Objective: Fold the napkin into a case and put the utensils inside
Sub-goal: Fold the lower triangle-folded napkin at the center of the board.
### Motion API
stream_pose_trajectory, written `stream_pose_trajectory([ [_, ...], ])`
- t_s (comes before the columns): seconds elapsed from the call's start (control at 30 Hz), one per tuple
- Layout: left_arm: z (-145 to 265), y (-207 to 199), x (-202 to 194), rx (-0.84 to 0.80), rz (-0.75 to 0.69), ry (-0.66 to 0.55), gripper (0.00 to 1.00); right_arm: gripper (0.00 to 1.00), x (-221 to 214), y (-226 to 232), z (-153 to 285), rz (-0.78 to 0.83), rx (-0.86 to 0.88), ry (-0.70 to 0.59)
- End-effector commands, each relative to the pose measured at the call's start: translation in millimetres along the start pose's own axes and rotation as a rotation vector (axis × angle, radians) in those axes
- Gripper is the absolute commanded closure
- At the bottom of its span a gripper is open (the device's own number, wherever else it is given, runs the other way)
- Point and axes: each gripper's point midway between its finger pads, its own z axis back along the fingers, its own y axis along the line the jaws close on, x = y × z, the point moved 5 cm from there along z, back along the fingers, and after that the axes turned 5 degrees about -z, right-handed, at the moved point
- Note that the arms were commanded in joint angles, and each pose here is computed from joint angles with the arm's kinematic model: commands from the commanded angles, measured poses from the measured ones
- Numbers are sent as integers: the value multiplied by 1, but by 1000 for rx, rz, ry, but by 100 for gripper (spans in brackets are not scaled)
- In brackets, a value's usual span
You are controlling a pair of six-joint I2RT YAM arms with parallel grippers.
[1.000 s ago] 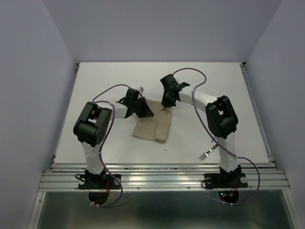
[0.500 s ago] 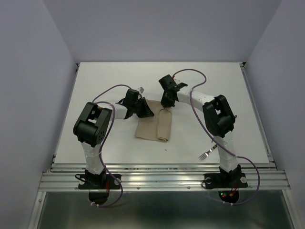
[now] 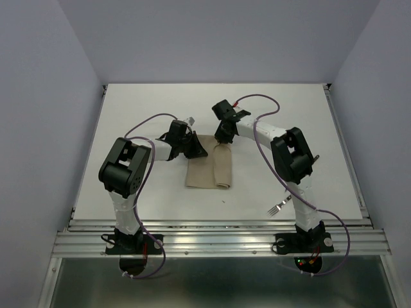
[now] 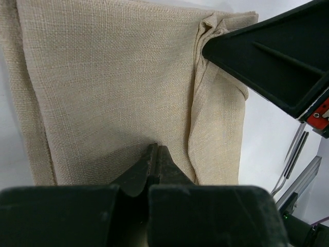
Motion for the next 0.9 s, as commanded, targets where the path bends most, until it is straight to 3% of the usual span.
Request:
stream_pose_trajectory([
  [0.0,10,11,-17,72,-16,59,100,86,-10,-13,-19,-38,-83,1],
  [0.2,29,-4,-8,49,-28,12,100,86,-12,-24,-27,-44,-113,8],
  [0.33,39,-16,3,27,-30,-27,72,85,-13,-25,-26,-18,-109,17],
  [0.37,41,-21,8,14,-38,-42,59,85,-13,-24,-25,-15,-104,17],
  [0.53,38,-32,14,-36,-44,-38,52,85,-12,-20,-23,-13,-84,20],
  [0.57,34,-35,14,-60,-46,-31,42,85,-11,-19,-22,-12,-83,20],
  [0.6,33,-36,12,-73,-47,-23,39,85,-11,-19,-22,-11,-82,21],
  [0.73,26,-39,4,-88,-45,-1,35,85,-7,-20,-22,-24,-80,19],
  [0.87,15,-43,-3,-88,-42,16,41,85,-8,-18,-21,-28,-68,26],
])
